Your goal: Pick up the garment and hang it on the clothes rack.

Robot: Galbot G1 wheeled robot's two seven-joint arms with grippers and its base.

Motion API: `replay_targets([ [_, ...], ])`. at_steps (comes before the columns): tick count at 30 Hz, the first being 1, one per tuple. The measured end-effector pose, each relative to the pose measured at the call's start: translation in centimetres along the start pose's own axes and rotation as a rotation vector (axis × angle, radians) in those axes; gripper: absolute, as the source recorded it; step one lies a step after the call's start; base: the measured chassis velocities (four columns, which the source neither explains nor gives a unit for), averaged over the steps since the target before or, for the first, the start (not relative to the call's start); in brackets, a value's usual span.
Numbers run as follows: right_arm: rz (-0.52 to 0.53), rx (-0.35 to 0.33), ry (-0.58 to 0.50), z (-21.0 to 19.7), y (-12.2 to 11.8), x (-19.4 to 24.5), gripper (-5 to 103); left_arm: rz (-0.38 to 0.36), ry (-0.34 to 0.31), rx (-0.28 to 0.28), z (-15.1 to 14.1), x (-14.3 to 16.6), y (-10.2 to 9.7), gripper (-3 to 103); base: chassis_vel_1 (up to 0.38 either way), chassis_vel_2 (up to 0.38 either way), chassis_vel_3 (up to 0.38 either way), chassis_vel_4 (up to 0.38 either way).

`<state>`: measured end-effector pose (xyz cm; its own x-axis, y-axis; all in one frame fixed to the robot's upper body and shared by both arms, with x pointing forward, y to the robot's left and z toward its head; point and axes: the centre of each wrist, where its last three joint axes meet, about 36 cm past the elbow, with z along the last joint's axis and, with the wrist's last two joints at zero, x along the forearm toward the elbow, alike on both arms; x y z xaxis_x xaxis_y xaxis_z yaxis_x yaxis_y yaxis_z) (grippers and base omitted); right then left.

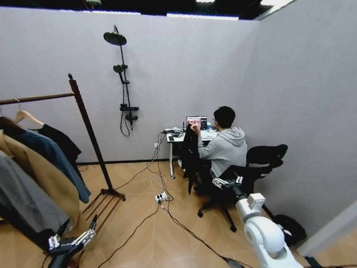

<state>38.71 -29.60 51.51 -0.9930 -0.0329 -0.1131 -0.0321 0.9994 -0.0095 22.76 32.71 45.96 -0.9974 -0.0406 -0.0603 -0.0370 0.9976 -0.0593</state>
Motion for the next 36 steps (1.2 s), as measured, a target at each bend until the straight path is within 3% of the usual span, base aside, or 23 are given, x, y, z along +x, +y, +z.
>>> replay_targets([
  [22, 0.024, 0.011, 0.004, 0.3, -0.2, -1.0, 100, 0.000, 0.000, 0.000, 0.0, 0.0, 0.0, 100, -0.343, 0.344, 0.326, -0.342],
  [28, 0.052, 0.039, -0.006, -0.4, -2.4, -3.1, 100, 0.000, 0.000, 0.000, 0.0, 0.0, 0.0, 100, -0.071, 0.134, 0.043, -0.031],
  [30, 0.080, 0.065, 0.008, -0.4, -5.0, -5.4, 100, 0.000, 0.000, 0.000, 0.0, 0.0, 0.0, 100, 0.019, -0.037, -0.007, 0.029],
  [36, 0.106, 0.100, 0.023, -0.5, -8.5, -10.0, 100, 0.000, 0.000, 0.000, 0.0, 0.0, 0.0, 100, 0.039, -0.076, -0.039, 0.044],
])
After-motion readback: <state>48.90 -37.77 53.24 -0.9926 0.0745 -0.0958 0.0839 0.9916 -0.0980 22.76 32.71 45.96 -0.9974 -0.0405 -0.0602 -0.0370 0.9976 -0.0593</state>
